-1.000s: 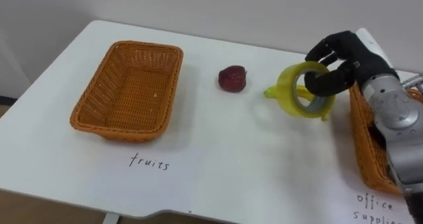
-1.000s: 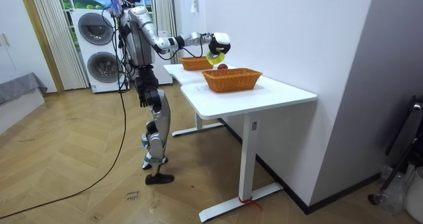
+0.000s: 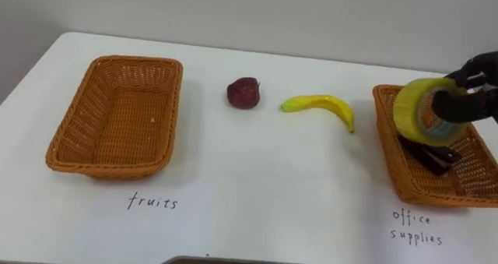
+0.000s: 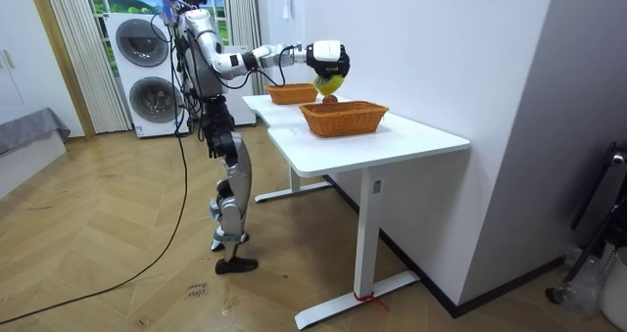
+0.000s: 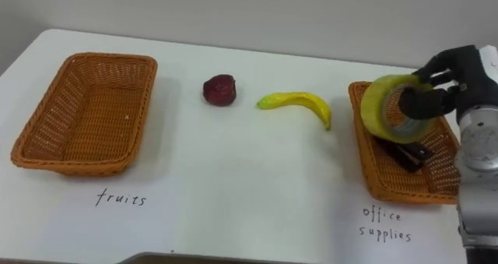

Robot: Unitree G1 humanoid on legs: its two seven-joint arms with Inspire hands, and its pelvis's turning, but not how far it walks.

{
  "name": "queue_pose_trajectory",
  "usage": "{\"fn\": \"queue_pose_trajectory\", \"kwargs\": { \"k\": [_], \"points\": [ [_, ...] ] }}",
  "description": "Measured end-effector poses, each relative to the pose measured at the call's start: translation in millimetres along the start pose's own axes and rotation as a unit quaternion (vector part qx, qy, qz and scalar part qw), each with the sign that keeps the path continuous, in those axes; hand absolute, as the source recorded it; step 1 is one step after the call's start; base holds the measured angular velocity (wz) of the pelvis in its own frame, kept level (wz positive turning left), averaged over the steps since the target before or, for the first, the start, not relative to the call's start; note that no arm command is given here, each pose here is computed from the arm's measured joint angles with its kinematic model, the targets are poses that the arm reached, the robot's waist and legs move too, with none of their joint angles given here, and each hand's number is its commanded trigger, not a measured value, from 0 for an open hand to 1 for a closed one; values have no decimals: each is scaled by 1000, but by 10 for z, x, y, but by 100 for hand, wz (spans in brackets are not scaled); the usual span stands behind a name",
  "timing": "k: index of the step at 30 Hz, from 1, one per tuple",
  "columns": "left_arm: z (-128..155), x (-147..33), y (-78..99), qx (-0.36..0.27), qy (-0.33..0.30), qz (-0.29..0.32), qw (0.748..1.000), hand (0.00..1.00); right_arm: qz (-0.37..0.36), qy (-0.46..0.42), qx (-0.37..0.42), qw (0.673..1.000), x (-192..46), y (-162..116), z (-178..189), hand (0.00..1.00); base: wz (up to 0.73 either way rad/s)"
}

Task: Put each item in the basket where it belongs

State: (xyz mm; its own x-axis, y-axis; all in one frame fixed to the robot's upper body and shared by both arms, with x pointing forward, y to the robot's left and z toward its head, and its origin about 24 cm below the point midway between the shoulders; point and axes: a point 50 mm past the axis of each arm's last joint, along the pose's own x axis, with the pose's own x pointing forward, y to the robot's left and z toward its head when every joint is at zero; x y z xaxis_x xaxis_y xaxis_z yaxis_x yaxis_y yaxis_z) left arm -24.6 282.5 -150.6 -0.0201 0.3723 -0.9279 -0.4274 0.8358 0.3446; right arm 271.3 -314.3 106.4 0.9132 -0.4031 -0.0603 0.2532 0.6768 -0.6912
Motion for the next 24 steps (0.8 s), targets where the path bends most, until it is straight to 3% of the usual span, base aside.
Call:
{"fn": "queue_pose_trajectory", "kwargs": {
  "k": [11,12,13,14,15,24],
  "points": [
    [-38,-1,4,-4,5,0,1000,0,3,1,1,1000,-2,1,-7,100,0],
    [-41,-1,6,-5,6,0,1000,0,4,1,1,1000,-2,1,-7,78,0],
    [-43,-1,7,-5,6,0,1000,0,4,1,2,1000,-2,2,-7,43,0],
    [-44,-1,8,-5,5,1,1000,0,4,1,2,1000,-2,2,-7,27,0],
    [-45,-2,9,-5,4,1,1000,0,5,1,3,1000,-5,5,-12,0,0],
    [-59,-5,14,-6,3,1,1000,0,16,13,11,1000,-44,32,-99,0,0]
  ]
}}
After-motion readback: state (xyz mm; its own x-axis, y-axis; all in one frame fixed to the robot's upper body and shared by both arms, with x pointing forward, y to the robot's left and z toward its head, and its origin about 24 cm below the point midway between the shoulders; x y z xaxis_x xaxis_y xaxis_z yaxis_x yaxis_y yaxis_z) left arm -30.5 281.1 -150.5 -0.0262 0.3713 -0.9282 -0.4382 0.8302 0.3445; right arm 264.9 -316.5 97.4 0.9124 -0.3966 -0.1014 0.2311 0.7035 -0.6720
